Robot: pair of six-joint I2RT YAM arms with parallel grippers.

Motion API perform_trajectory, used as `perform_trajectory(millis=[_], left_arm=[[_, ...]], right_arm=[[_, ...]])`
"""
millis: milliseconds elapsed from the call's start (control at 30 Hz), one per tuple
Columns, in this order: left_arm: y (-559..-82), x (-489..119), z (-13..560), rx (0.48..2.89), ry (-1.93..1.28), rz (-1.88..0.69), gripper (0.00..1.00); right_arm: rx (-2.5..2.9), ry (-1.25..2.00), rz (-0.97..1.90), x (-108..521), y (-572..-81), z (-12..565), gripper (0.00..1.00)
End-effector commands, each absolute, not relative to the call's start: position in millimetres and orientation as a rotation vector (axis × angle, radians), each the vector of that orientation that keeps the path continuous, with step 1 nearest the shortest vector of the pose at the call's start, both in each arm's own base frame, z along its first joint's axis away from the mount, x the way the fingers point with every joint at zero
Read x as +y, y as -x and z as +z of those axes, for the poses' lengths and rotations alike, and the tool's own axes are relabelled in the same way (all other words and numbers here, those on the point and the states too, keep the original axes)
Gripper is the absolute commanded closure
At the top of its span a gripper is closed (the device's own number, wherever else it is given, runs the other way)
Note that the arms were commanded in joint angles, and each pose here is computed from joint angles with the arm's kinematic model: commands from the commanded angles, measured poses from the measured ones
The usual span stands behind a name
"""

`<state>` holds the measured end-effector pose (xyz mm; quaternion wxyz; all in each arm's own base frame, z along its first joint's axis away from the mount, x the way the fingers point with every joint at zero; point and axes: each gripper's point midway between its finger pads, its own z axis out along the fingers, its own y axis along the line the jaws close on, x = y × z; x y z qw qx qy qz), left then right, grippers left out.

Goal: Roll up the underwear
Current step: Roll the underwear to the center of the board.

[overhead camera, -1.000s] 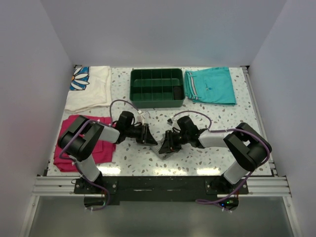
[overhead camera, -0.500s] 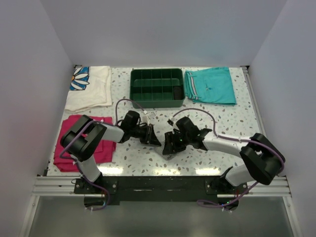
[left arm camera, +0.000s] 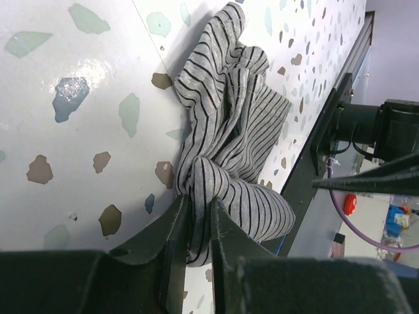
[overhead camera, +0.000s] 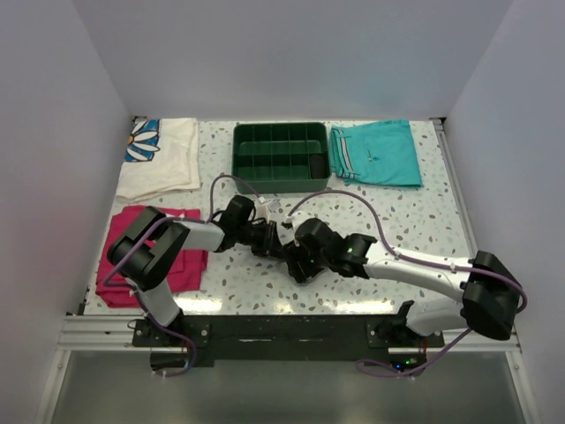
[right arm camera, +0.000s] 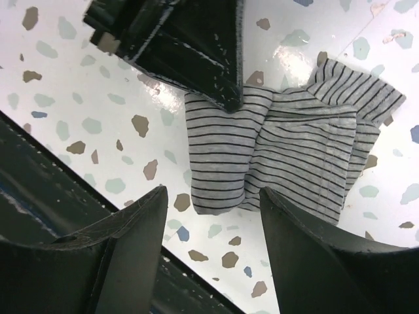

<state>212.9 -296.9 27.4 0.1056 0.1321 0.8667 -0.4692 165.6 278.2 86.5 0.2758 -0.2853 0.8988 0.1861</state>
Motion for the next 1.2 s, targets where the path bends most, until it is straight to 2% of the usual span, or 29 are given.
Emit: perform_trajectory(millis=[0, 400, 800, 1167], left_arm=[[-216.8, -292.9, 22.2, 2.612, -0.359, -1.270, 0.94], [-218.4, -288.7, 18.8, 2.670, -0.331, -1.193, 0.94], [-219.1, -288.9, 16.7, 2.685, -0.336, -1.185, 0.93], [-220.5, -288.1, 16.3, 2.686, -0.340, -1.170, 0.92]], right_arm=[[2.306, 0.833, 0.297, 283.5, -179.1, 100.4, 0.38], [2.239, 0.966, 0.051, 301.5, -177.4, 78.4, 0.41], [2.210, 1.037, -0.022, 311.9, -166.6, 51.9, 0.47], [2.284, 0.971, -0.145, 277.5, -161.1, 21.1, 0.66]])
